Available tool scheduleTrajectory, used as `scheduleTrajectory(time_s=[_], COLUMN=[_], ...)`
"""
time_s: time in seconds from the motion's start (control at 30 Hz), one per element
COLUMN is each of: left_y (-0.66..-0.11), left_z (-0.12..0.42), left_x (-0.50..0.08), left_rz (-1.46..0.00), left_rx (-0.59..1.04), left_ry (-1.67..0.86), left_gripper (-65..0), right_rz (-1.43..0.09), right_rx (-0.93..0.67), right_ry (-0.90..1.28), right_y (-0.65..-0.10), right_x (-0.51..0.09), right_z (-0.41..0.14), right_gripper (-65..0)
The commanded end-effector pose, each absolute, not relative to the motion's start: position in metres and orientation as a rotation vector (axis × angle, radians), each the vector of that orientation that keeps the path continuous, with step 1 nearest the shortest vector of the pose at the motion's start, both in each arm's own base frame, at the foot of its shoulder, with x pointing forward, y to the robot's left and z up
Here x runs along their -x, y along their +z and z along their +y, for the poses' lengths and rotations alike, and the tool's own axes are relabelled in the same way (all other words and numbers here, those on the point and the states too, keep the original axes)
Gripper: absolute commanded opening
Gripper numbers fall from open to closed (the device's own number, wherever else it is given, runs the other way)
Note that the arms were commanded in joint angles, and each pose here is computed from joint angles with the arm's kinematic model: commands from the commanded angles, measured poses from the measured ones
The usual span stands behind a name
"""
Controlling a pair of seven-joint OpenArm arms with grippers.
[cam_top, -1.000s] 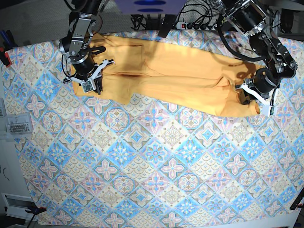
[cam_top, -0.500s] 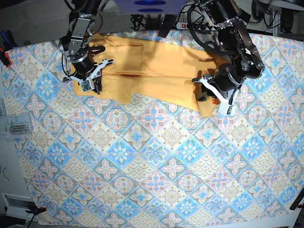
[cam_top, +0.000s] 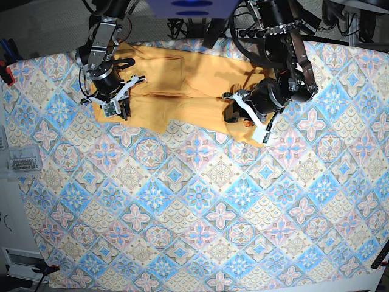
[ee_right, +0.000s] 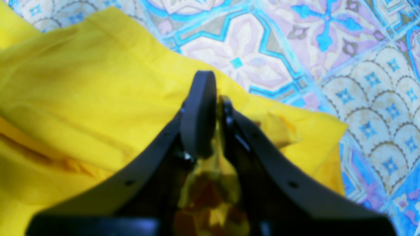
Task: Fold the T-shirt properly
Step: 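Carry the held shirt end with the left gripper toward the band's middle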
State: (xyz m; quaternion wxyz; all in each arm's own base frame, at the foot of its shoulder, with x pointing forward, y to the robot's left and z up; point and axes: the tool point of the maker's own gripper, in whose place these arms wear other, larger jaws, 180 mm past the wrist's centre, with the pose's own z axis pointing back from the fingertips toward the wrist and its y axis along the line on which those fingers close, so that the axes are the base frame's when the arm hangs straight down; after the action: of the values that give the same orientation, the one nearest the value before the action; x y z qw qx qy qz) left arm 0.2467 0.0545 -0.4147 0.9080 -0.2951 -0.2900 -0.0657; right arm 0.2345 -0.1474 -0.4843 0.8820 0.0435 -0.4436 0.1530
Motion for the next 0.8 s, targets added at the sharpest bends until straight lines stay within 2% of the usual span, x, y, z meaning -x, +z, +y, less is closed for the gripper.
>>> scheduleTrajectory(time_s=[0.0,0.27,0.5,0.63,0.77], left_y=[-0.405,-0.409,-0.404,-0.404,-0.405], left_z=[0.046,0.04,0.013,0.0,-0.008], left_x=[-0.256,-0.262,-0.258,-0.253,-0.241], left_rz=[-0.649,-0.642,-0.627,-0.605,-0.581], left_rx=[0.646,0.664,0.706,0.714,0.735], left_ry=[-0.139,-0.139,-0.216,-0.298,-0.354], left_gripper=[-65.0,-65.0,-49.3,-46.0,-45.6], right_rz=[-0.874,-0.874,-0.874,-0.875,-0.877], right_rx=[-0.086,-0.072,-0.073,-0.073,-0.072], right_ry=[0.337,0.318,0.319,0.319,0.319], right_y=[-0.491,-0.491,-0.491,-0.491,-0.491], right_x=[-0.227,-0.225,-0.225,-0.226,-0.227], right_z=[-0.149,-0.156,-0.156,-0.156,-0.156], right_gripper=[-60.5,-60.5,-60.5,-60.5,-60.5])
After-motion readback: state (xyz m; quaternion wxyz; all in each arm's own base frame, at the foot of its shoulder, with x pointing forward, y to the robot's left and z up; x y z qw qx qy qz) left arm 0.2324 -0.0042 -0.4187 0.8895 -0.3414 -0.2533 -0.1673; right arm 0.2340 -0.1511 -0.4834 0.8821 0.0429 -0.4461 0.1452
